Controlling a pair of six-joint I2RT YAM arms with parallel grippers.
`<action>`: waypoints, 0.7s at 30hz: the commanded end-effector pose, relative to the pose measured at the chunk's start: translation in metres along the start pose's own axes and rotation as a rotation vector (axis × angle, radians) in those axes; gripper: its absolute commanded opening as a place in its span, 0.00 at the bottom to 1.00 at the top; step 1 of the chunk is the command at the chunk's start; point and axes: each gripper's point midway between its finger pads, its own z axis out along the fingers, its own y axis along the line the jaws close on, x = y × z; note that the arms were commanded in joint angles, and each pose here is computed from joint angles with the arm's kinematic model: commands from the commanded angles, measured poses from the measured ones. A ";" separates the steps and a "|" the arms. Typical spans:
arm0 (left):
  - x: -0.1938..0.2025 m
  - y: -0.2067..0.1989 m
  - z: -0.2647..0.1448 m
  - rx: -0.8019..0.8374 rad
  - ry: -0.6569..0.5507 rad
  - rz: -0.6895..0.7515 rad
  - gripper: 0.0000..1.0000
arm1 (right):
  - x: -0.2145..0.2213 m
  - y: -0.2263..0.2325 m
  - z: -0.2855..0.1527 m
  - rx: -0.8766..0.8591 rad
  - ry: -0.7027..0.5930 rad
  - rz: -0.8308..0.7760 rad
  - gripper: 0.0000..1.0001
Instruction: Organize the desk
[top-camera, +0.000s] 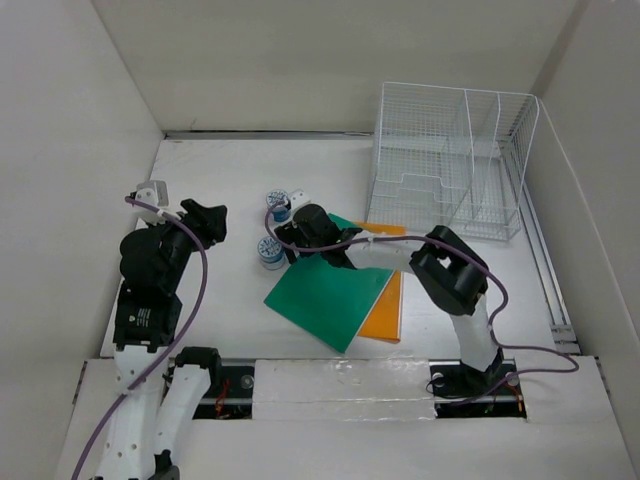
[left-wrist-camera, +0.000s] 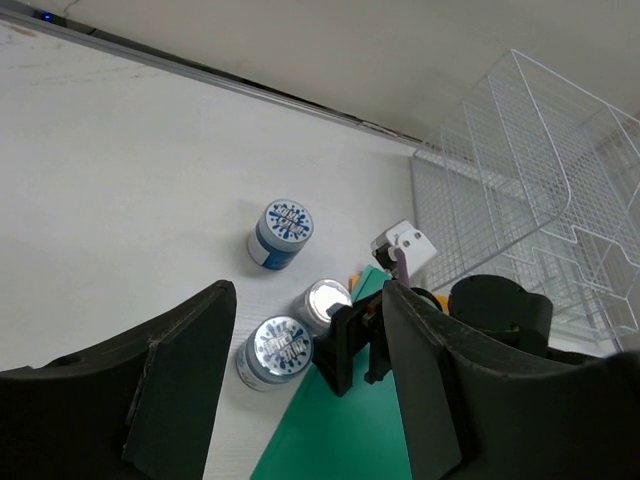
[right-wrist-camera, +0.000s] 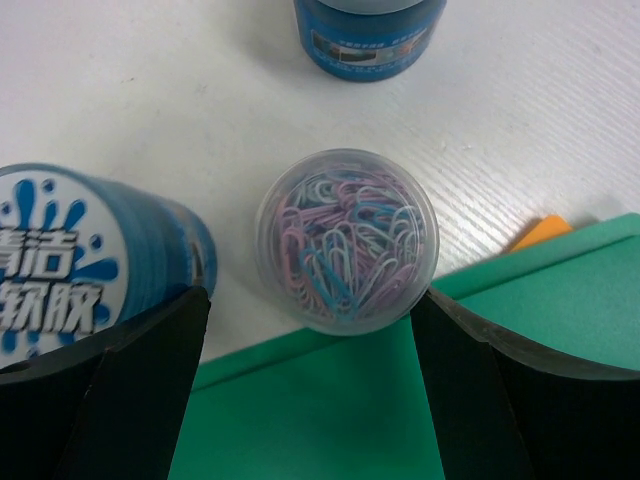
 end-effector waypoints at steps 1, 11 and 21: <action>-0.011 -0.010 0.002 0.052 -0.046 0.021 0.57 | -0.025 0.010 0.013 -0.030 -0.068 -0.009 0.86; -0.006 -0.014 0.002 0.090 -0.042 0.027 0.58 | -0.034 0.011 0.033 -0.006 -0.088 -0.007 0.85; -0.001 -0.020 -0.001 0.132 -0.031 0.025 0.58 | -0.050 -0.002 0.042 0.064 -0.133 0.011 0.69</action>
